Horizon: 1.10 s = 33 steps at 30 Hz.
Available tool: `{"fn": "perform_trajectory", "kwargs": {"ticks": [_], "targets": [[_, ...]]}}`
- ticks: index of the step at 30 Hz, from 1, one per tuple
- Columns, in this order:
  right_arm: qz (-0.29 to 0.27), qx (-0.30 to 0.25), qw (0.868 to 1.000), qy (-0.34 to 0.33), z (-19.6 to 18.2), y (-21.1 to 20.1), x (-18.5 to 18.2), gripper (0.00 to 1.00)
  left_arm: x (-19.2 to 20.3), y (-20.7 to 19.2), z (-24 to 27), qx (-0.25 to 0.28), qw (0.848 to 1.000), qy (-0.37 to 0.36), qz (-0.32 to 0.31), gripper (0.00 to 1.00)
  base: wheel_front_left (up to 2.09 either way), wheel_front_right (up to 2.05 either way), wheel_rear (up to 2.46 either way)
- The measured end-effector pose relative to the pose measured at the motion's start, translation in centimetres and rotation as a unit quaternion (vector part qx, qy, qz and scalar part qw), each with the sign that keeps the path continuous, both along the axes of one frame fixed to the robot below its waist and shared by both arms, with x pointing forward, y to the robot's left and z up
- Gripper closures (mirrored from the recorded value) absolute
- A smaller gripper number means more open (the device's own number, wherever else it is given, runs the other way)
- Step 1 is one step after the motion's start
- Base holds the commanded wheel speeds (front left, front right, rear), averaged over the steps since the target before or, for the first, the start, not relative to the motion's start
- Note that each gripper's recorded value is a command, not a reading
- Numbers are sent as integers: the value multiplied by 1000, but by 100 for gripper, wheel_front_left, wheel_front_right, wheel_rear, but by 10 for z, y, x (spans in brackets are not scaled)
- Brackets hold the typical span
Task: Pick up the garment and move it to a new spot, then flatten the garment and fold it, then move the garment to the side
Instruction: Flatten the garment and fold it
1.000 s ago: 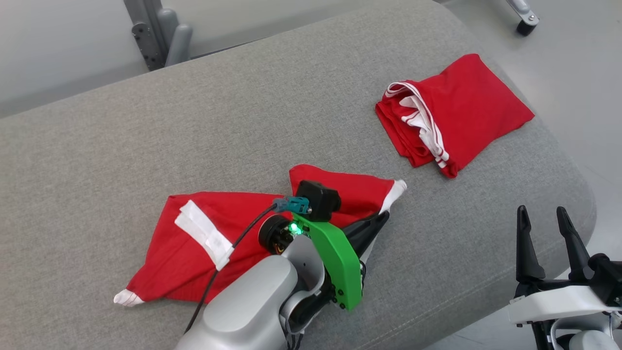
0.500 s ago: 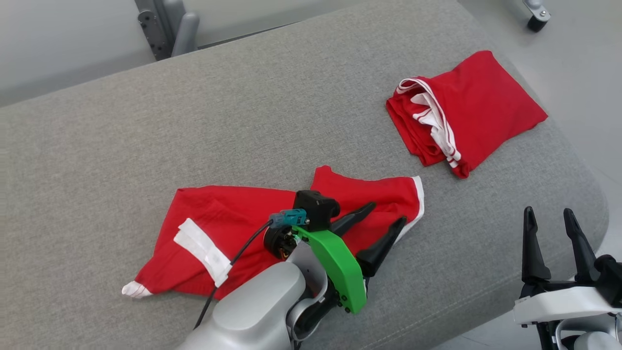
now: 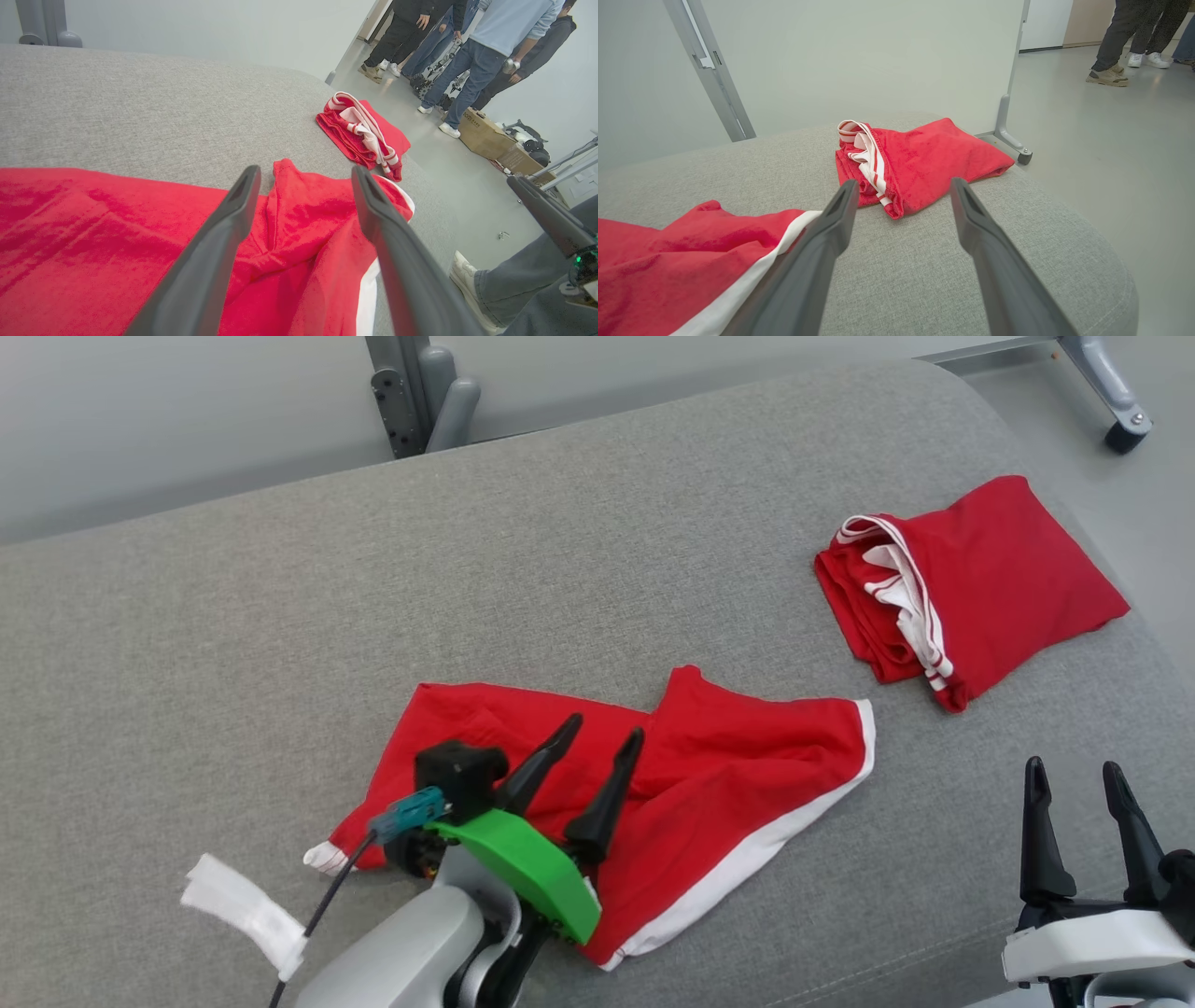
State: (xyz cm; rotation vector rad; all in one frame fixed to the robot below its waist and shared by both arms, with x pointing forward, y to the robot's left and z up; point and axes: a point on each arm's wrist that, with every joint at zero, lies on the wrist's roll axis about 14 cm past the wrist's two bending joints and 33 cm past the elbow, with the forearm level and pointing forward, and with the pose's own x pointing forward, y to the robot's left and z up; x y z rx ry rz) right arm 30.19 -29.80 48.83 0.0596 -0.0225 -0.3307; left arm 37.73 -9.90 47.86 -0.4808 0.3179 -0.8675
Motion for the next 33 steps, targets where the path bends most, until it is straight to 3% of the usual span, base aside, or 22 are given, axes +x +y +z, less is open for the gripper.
{"fn": "perform_trajectory", "kwargs": {"ticks": [6,15,25,33], "targets": [[16,2,1000,-3,0,8,4,0,12,60,1,25,996,-13,89,0,0,0,0],[38,0,999,-13,5,20,11,0,11,143,-28,124,977,9,172,0,0,0,0],[55,2,998,-8,1,30,21,0,4,160,-71,147,969,136,147,0,0,0,0],[43,0,999,1,-2,23,17,0,6,142,-82,128,971,168,109,0,0,0,0]]}}
